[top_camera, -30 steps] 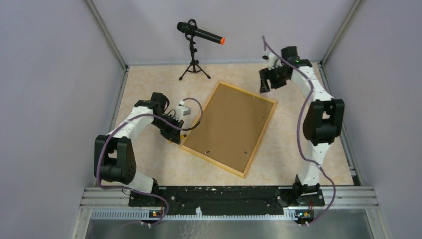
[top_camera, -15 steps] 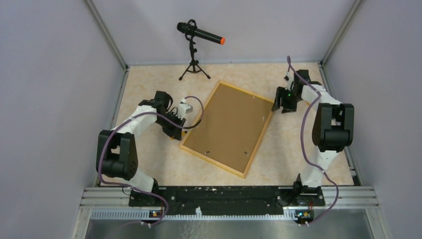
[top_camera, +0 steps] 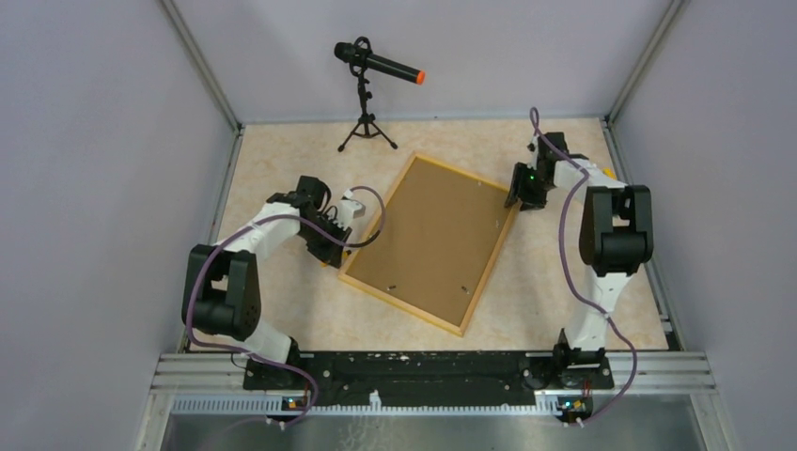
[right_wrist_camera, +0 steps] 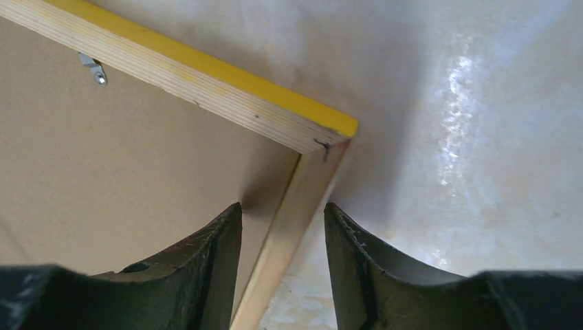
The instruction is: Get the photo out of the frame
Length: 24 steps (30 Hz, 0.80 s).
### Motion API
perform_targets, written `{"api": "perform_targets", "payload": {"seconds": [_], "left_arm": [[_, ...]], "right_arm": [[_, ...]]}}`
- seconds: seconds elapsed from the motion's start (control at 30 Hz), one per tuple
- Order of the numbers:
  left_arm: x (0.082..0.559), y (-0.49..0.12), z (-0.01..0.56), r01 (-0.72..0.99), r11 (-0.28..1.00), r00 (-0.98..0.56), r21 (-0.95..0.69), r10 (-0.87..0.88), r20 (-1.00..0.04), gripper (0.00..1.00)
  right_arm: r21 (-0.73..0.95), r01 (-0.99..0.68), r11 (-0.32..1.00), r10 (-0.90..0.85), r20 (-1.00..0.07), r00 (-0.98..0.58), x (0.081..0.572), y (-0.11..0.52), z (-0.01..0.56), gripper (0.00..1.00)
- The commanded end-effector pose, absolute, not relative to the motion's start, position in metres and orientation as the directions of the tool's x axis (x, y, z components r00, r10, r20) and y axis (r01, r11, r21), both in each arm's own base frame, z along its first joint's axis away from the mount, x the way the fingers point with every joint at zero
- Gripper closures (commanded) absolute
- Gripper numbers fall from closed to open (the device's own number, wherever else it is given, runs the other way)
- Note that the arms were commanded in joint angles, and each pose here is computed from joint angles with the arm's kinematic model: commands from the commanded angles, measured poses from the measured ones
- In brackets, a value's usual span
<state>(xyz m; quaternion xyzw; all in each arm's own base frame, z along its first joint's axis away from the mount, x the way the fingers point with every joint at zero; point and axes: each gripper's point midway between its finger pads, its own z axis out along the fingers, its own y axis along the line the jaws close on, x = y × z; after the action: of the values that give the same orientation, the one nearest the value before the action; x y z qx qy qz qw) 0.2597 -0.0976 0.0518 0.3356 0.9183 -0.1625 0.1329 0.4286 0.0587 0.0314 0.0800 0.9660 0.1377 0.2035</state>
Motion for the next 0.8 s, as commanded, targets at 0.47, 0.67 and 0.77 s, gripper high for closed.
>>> {"api": "perform_targets", "payload": {"seconds": [0.47, 0.67, 0.77], "left_arm": [[0.294, -0.104, 0.049, 0.601, 0.791, -0.764, -0.114, 0.527, -0.372, 1.0], [0.304, -0.106, 0.048, 0.599, 0.797, -0.759, -0.076, 0.534, -0.373, 1.0], [0.306, -0.112, 0.047, 0.622, 0.78, -0.739, -0.062, 0.56, -0.374, 1.0]], "right_arm": [[0.145, 0.09, 0.985, 0.133, -0.322, -0.937, 0.426, 0.052, -0.003, 0.88], [0.126, 0.052, 0.991, 0.091, -0.324, -0.942, 0.426, 0.054, -0.005, 1.0], [0.098, 0.014, 0.995, 0.044, -0.311, -0.949, 0.422, 0.057, -0.009, 1.0]]}}
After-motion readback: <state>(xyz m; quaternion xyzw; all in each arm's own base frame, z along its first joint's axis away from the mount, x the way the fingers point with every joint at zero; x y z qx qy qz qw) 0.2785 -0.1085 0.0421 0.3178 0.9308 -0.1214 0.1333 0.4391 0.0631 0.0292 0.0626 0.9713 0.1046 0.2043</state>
